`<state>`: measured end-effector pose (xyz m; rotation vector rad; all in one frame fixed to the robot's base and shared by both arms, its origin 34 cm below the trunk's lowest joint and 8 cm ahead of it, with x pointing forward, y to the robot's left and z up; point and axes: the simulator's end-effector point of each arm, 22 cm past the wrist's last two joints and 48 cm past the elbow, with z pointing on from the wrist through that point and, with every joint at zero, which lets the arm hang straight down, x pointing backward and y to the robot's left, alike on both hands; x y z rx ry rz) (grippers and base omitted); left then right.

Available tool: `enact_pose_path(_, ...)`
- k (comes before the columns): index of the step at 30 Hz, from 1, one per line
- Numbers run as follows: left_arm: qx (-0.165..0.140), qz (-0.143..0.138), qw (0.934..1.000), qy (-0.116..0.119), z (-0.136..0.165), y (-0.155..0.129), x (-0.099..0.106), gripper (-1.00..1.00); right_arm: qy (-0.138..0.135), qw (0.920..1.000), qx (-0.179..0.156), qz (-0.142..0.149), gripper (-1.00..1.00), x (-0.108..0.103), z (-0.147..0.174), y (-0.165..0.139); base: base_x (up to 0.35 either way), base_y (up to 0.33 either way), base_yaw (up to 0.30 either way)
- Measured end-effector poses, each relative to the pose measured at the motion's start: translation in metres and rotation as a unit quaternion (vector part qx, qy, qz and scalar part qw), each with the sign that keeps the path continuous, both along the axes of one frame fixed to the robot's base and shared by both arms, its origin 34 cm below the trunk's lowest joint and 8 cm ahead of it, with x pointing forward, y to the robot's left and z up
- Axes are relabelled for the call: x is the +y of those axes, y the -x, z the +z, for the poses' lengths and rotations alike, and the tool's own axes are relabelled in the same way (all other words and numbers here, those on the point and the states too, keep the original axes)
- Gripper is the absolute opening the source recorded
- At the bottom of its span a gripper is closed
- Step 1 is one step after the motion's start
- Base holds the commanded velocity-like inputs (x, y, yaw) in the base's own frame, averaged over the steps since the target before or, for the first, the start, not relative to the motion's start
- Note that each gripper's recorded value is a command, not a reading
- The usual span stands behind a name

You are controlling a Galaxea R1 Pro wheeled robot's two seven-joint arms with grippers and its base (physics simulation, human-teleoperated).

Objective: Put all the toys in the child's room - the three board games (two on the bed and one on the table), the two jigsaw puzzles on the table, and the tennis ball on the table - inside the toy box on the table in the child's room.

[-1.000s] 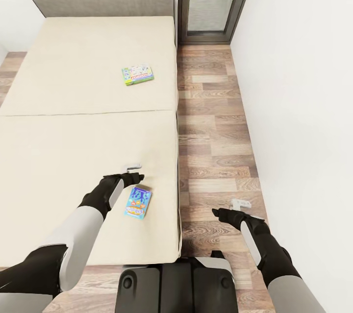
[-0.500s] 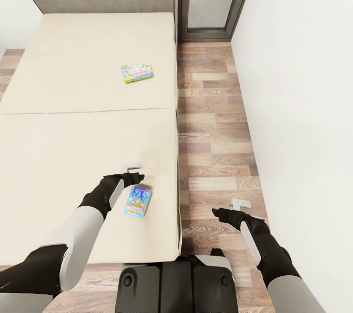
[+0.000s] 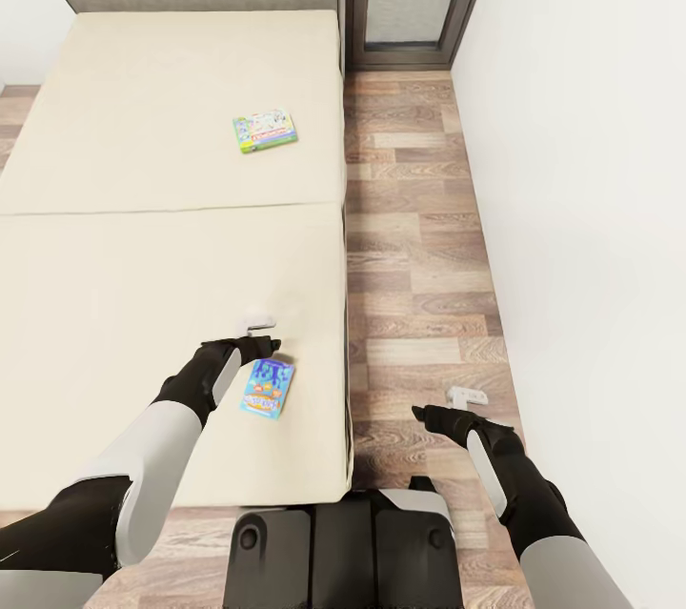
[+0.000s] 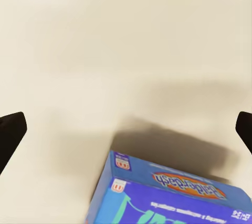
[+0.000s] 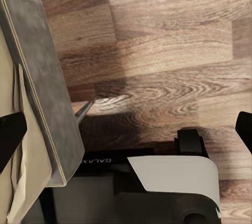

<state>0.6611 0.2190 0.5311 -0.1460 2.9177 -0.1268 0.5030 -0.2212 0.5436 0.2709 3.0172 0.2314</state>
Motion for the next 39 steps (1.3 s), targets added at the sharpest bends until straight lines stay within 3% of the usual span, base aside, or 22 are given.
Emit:
enact_pose_path(22, 0.010, 0.001, 0.9999, 0.001, -0.012, 0.011, 0.000, 1.00, 0.000, 1.0000, 0.009, 0.000, 1.00, 0.000, -0.008, 0.009, 0.000, 0.000, 0.000)
enact_pose_path(30, -0.015, 0.002, 0.9999, -0.001, -0.010, 0.000, 0.001, 1.00, 0.000, 1.0000, 0.009, 0.000, 1.00, 0.000, -0.008, 0.009, 0.000, 0.000, 0.000)
enact_pose_path(39, -0.015, 0.002, 0.9999, -0.001, -0.014, 0.003, 0.000, 1.00, 0.000, 0.9999, 0.014, 0.000, 1.00, 0.000, -0.012, 0.014, 0.000, 0.000, 0.000)
